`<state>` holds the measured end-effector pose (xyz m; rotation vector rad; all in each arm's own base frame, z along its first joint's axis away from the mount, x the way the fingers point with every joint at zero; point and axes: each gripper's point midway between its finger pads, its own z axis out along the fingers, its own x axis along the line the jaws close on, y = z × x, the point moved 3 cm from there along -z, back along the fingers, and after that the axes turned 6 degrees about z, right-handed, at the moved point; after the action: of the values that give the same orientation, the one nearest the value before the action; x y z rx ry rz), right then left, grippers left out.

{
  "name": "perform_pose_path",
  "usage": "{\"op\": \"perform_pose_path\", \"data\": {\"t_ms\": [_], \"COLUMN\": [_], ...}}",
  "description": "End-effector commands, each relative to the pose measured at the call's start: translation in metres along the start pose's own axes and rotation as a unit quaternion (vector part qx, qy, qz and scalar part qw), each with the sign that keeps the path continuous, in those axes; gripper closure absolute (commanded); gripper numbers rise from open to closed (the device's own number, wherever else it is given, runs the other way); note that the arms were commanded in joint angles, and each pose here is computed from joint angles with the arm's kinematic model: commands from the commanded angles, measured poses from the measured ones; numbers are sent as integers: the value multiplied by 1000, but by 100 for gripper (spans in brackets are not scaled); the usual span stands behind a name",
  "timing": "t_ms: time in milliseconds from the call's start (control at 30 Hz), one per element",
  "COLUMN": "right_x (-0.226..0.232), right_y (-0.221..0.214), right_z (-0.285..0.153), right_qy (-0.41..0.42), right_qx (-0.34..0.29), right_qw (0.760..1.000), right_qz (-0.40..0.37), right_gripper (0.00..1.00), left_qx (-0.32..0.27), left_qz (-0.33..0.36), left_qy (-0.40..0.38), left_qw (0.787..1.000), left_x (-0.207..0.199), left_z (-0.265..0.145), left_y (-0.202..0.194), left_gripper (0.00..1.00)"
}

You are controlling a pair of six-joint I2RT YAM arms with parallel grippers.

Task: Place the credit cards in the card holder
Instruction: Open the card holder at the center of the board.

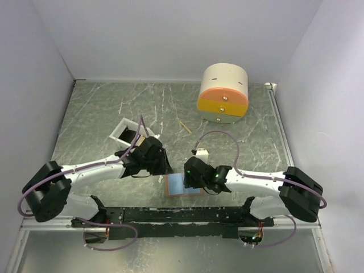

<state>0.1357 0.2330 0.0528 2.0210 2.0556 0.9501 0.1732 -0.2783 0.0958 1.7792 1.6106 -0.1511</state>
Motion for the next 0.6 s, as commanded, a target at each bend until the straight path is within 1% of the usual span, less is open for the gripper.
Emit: {"op": "perform_pose_path", "data": {"t_ms": [0, 167, 300, 567], "right_x": [-5, -11, -8, -6], "right_y": [-2, -9, -3, 10], "right_z": [8, 14, 9, -3], "right_qy": [-21, -35, -35, -44], "right_qx": [-4, 0, -19, -39], "right_qw": [1000, 999, 999, 998], "right_qz": [4, 15, 21, 19], "right_gripper": [48, 49, 51, 51], "left_qx": [9, 20, 17, 9], "left_qz": [-13, -14, -9, -11], "left_qy": [40, 41, 29, 49], "left_qw": [999, 999, 999, 999], "left_x": [26, 31, 32, 41], "left_z": [-11, -12, -5, 9], "left_y": [-17, -26, -28, -27], "left_gripper": [63, 62, 63, 67]}}
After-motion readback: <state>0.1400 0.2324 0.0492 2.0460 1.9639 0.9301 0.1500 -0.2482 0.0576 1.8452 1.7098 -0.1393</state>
